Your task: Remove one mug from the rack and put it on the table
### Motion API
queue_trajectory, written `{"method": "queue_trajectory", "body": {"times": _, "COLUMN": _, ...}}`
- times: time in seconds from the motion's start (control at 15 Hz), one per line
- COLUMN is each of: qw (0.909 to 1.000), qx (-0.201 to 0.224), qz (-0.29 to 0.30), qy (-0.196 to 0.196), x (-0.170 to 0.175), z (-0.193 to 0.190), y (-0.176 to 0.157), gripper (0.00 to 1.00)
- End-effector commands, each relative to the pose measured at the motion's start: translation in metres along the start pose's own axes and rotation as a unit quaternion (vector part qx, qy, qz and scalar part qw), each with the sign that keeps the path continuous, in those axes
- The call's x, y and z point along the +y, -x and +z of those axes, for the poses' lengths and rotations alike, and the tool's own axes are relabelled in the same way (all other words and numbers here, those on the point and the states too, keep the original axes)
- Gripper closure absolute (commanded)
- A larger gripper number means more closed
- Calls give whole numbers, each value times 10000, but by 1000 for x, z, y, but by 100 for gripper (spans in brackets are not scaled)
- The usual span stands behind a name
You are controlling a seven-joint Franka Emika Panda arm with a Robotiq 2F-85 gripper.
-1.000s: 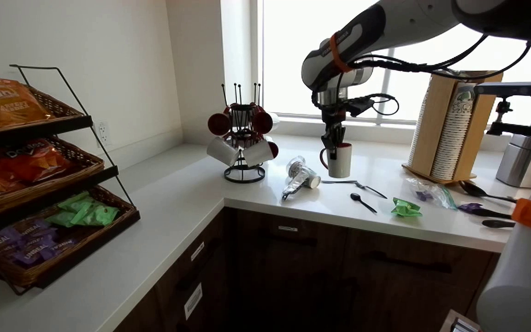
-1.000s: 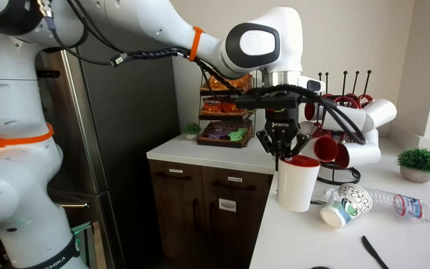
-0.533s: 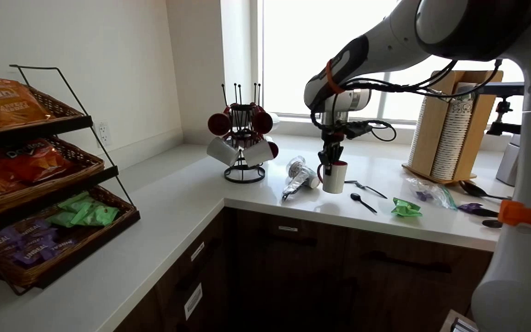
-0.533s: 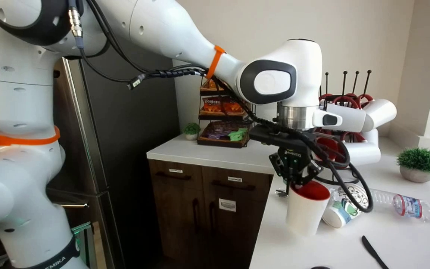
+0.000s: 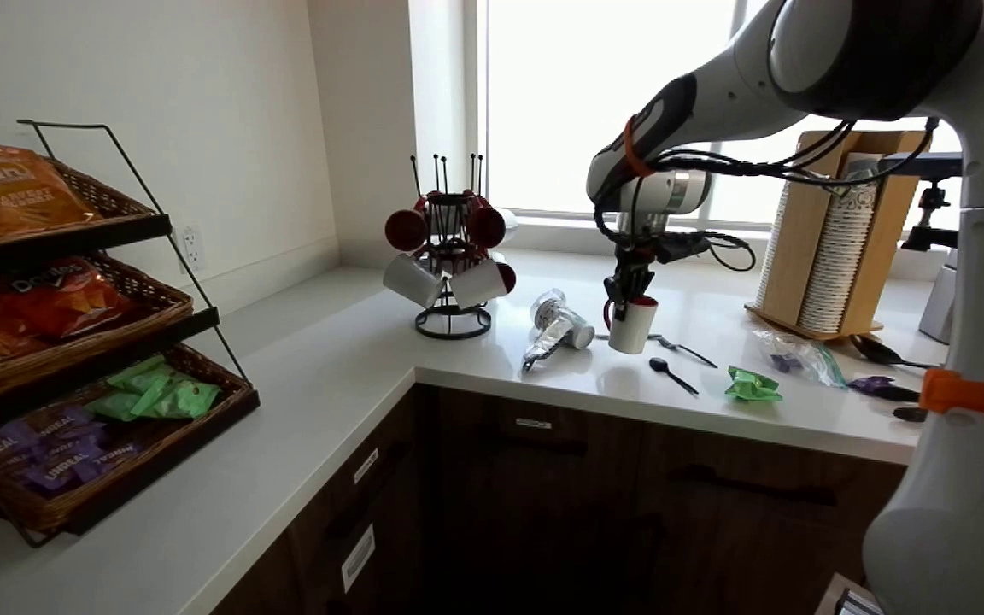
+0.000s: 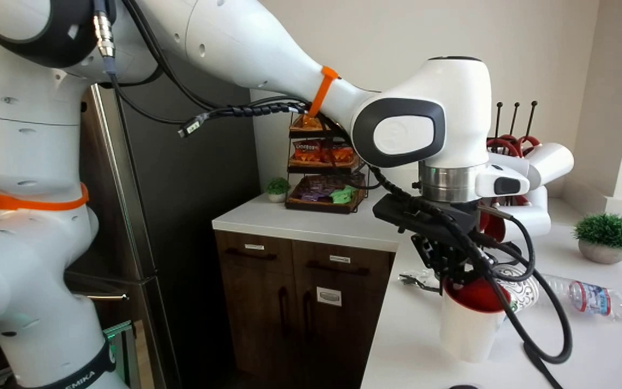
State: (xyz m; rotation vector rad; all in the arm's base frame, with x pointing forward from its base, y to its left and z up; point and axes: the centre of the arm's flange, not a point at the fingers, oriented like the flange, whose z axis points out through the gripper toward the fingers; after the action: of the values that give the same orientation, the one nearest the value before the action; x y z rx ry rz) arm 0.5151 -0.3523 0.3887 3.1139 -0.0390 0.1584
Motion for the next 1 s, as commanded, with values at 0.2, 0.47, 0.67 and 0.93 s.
{"method": "queue_trajectory", "body": {"times": 0.2, "qw": 9987, "qx": 302, "qz": 261, "qy": 316, "x": 7, "z": 23, "y": -12, "gripper": 97}}
{"method": "queue_trajectory", "body": {"times": 0.47, "qw": 9981, "qx": 337, "qz": 320, "qy": 406, "x": 8, "z": 36, "y": -16, "gripper": 97}}
{"method": "queue_trajectory", "body": {"times": 0.67, "qw": 9979, "qx": 352, "qz": 334, "qy": 436, "x": 7, "z": 36, "y": -17, "gripper": 97}}
{"method": "queue_trajectory", "body": {"times": 0.93, "qw": 9983, "qx": 281, "qz": 290, "qy": 425, "x": 7, "z": 37, "y": -18, "gripper": 56}}
